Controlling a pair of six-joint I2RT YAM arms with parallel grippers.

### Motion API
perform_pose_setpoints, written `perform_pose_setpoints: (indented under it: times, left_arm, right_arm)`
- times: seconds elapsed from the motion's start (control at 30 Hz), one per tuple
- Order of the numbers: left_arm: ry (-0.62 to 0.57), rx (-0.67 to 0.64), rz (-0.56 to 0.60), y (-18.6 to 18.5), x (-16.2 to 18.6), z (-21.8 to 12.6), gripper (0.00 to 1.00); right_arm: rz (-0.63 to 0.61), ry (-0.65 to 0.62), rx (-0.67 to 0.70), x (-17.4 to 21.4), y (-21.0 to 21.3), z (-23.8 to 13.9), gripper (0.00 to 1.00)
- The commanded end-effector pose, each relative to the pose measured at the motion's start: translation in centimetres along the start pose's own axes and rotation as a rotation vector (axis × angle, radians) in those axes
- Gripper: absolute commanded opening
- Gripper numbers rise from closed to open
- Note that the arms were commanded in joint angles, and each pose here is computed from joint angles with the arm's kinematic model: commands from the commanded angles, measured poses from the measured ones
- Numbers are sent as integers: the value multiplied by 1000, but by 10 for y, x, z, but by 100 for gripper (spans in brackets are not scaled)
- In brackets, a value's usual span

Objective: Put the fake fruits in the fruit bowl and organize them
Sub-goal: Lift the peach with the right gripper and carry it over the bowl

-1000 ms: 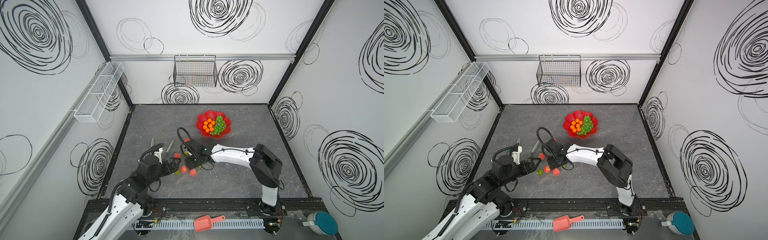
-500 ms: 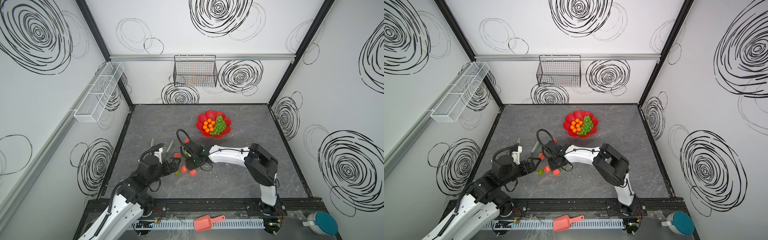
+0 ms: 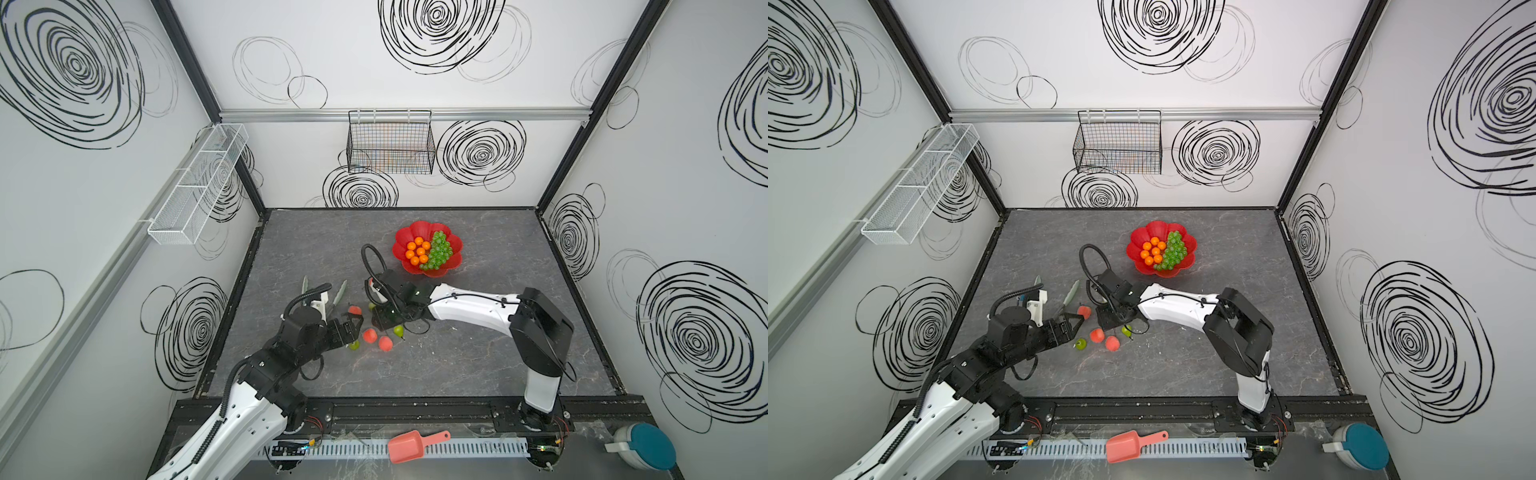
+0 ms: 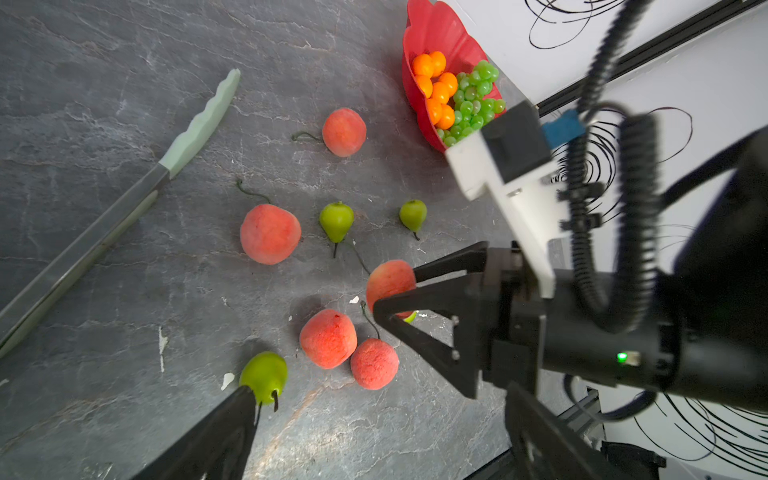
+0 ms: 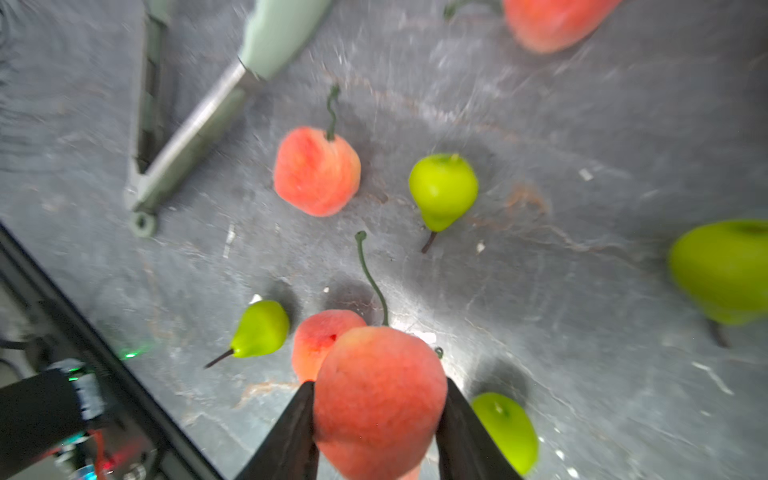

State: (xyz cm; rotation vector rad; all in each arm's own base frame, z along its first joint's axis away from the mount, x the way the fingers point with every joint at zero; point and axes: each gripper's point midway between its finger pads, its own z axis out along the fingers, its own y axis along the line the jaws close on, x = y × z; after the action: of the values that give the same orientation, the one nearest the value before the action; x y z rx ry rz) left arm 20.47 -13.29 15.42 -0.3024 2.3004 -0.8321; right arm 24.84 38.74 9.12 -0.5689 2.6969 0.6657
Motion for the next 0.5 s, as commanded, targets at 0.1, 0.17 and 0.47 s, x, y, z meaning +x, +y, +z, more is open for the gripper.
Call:
perform_pose_setpoints:
  times: [0.1, 0.17, 0.47]
  left_arm:
    - [-75, 102, 80, -42, -33, 1, 96]
    - [-69, 120, 93, -50, -36, 7, 96]
    - [-50, 157, 151, -78, -45, 35, 96]
  right_arm:
    - [71, -86, -30, -30, -26, -41, 44]
    - [93, -106, -9, -39, -43, -49, 43]
    - [196, -174, 95, -69, -122, -75, 43]
